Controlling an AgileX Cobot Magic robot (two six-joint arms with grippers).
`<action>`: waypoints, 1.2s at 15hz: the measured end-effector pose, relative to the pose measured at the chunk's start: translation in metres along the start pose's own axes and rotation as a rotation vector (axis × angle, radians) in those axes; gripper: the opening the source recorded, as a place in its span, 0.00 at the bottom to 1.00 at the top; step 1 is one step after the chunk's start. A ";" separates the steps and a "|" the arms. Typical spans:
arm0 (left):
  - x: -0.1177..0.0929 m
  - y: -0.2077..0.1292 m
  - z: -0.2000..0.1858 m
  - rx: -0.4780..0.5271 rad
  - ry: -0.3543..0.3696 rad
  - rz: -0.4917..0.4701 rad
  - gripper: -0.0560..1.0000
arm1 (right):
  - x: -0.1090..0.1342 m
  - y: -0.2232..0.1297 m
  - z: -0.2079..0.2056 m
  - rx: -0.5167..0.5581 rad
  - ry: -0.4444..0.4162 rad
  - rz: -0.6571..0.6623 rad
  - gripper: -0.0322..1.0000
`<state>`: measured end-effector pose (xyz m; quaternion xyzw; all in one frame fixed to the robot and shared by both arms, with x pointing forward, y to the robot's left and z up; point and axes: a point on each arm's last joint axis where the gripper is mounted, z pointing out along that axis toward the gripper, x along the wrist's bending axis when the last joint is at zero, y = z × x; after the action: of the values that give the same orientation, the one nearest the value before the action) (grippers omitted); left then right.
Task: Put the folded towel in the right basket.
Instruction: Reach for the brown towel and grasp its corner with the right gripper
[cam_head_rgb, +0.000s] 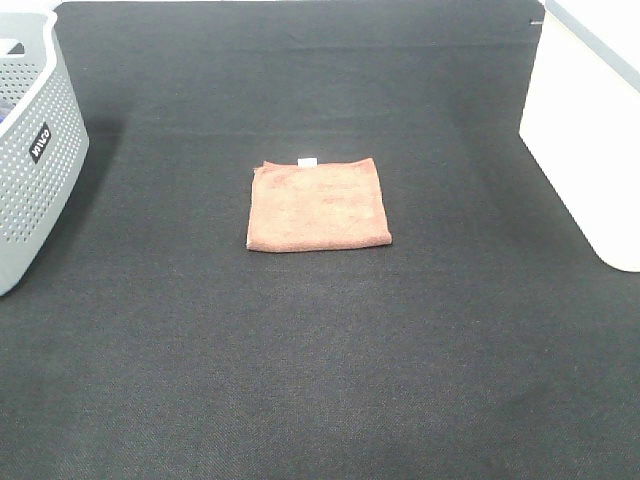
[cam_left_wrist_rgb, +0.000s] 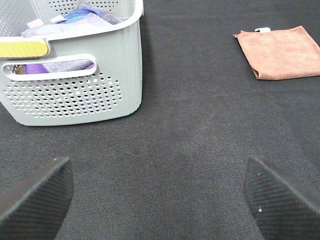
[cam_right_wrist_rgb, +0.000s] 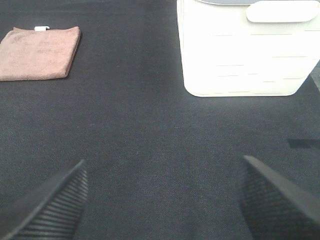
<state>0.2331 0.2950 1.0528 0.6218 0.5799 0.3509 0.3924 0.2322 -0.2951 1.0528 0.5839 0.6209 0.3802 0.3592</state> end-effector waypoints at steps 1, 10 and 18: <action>0.000 0.000 0.000 0.000 0.000 0.000 0.88 | 0.000 0.000 0.000 0.000 0.000 0.000 0.77; 0.000 0.000 0.000 0.000 0.000 0.000 0.88 | 0.000 0.000 0.000 0.000 0.000 0.000 0.77; 0.000 0.000 0.000 0.000 0.000 0.000 0.88 | 0.000 0.000 0.000 0.000 0.000 0.000 0.77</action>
<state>0.2331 0.2950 1.0528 0.6218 0.5799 0.3509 0.3924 0.2322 -0.2951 1.0528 0.5839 0.6209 0.3802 0.3592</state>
